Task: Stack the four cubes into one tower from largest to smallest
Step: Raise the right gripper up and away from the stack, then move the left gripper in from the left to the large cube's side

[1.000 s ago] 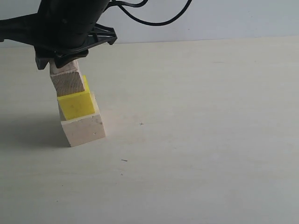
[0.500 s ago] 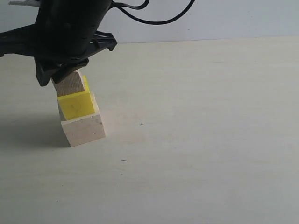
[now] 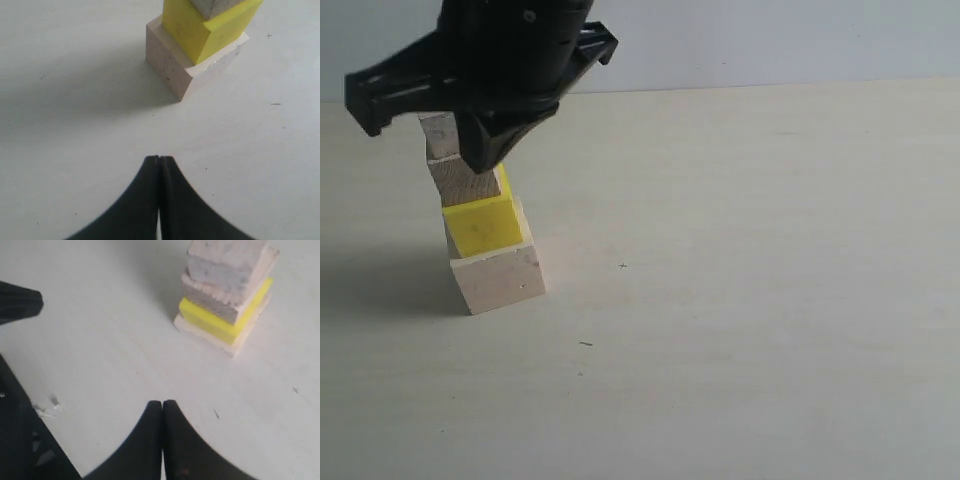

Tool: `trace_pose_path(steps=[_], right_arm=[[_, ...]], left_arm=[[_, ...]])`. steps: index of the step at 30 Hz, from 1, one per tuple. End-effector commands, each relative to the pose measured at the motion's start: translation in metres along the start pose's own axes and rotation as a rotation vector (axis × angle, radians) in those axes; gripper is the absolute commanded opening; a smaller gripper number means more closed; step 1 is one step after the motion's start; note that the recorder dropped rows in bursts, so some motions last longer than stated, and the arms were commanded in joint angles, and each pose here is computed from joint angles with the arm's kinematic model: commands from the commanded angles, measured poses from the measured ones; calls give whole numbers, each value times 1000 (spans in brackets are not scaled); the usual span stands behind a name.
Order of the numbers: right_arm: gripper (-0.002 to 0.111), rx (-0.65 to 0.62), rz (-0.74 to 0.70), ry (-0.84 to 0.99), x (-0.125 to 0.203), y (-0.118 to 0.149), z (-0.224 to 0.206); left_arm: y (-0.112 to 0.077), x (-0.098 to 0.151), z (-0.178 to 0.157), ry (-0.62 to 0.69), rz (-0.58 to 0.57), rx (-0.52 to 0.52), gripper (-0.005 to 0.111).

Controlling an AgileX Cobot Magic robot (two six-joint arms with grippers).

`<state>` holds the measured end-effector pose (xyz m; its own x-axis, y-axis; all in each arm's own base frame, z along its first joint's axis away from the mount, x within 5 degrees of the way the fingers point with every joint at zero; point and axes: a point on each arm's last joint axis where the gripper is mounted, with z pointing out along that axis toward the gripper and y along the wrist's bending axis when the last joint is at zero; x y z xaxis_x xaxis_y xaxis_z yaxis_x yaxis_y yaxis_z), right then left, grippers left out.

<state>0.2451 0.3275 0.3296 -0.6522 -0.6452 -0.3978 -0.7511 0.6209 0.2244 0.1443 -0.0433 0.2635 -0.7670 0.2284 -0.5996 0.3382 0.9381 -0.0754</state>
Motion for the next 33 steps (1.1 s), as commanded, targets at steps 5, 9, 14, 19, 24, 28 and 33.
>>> trace_pose_path(steps=[5,9,14,19,24,28,33], right_arm=[[0,65,-9,49,43,-12,8],[0,64,12,21,58,-9,-12],[0,107,48,-58,81,-8,-52],[0,235,90,-156,109,-13,-103],[0,333,125,-287,138,-16,-155],[0,354,139,-353,162,-15,-187],[0,347,140,-430,187,-13,-211]], left_arm=[[3,9,35,181,-62,22,0],[6,5,55,200,-90,21,0],[11,1,77,200,-31,5,0],[14,5,97,277,41,17,0],[19,0,112,219,132,-7,0],[19,-6,116,135,135,-16,0],[20,-6,122,37,122,-32,0]])
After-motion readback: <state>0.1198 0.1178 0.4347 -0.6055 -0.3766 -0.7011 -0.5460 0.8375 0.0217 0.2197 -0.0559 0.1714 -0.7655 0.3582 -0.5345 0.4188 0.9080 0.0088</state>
